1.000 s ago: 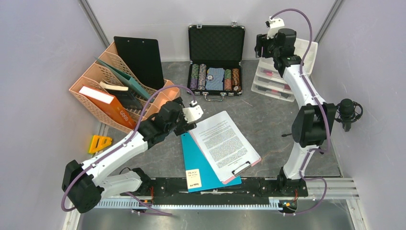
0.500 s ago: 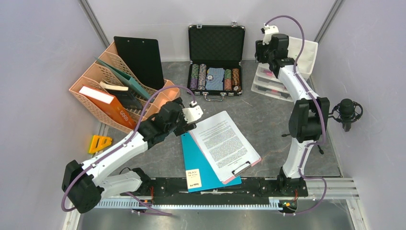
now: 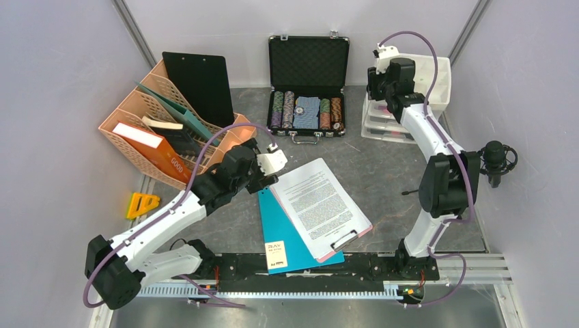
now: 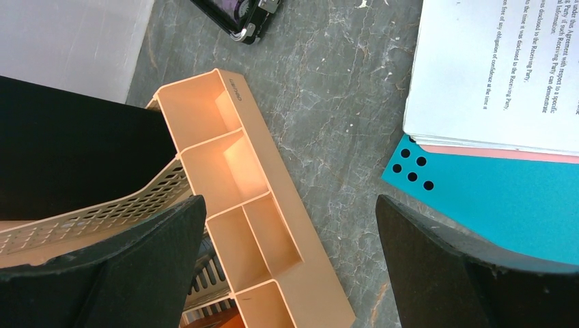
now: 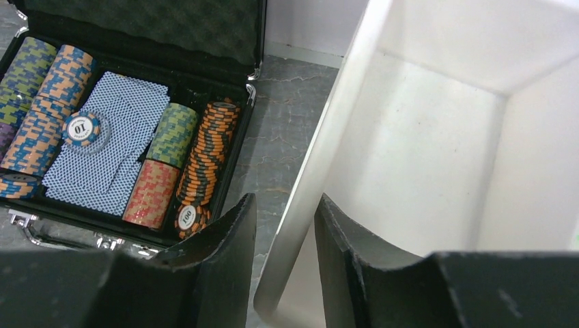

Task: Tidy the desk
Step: Move the storage box to the center of the board.

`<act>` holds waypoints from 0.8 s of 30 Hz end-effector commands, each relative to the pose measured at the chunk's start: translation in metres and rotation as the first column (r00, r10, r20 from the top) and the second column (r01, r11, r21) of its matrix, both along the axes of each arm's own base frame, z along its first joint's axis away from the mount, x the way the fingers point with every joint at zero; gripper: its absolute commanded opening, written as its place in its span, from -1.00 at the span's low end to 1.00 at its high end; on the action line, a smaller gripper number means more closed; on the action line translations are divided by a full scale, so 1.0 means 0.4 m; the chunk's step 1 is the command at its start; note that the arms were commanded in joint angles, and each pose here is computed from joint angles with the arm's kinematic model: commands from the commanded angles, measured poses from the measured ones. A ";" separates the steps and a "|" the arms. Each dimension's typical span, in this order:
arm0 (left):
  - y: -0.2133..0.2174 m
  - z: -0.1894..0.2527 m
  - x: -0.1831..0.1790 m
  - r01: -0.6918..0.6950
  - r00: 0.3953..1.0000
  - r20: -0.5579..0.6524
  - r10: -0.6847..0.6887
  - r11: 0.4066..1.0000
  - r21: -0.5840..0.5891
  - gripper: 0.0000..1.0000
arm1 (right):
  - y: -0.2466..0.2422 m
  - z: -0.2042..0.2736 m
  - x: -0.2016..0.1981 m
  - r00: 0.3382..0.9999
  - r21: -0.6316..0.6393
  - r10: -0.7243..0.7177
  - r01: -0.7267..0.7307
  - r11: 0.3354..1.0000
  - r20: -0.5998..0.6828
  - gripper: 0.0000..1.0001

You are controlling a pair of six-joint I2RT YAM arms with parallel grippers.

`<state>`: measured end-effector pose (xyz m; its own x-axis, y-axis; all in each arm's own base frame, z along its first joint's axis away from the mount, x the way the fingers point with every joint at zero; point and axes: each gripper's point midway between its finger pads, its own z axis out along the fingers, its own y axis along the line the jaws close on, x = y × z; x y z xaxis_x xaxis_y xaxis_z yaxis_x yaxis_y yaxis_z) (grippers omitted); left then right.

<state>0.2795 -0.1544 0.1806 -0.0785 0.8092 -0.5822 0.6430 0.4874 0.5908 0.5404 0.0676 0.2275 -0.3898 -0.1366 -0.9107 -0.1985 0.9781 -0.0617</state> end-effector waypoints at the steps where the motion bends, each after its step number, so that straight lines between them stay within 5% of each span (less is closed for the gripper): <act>1: -0.002 0.022 0.002 0.004 1.000 0.022 -0.004 1.000 -0.025 1.00 | 0.076 0.047 -0.043 0.996 0.030 0.086 -0.087 0.996 0.026 -0.16; 24: 0.018 0.033 -0.011 -0.006 0.999 0.037 0.006 1.000 -0.022 1.00 | 0.096 0.094 -0.090 0.994 -0.063 0.105 -0.102 0.993 0.037 0.02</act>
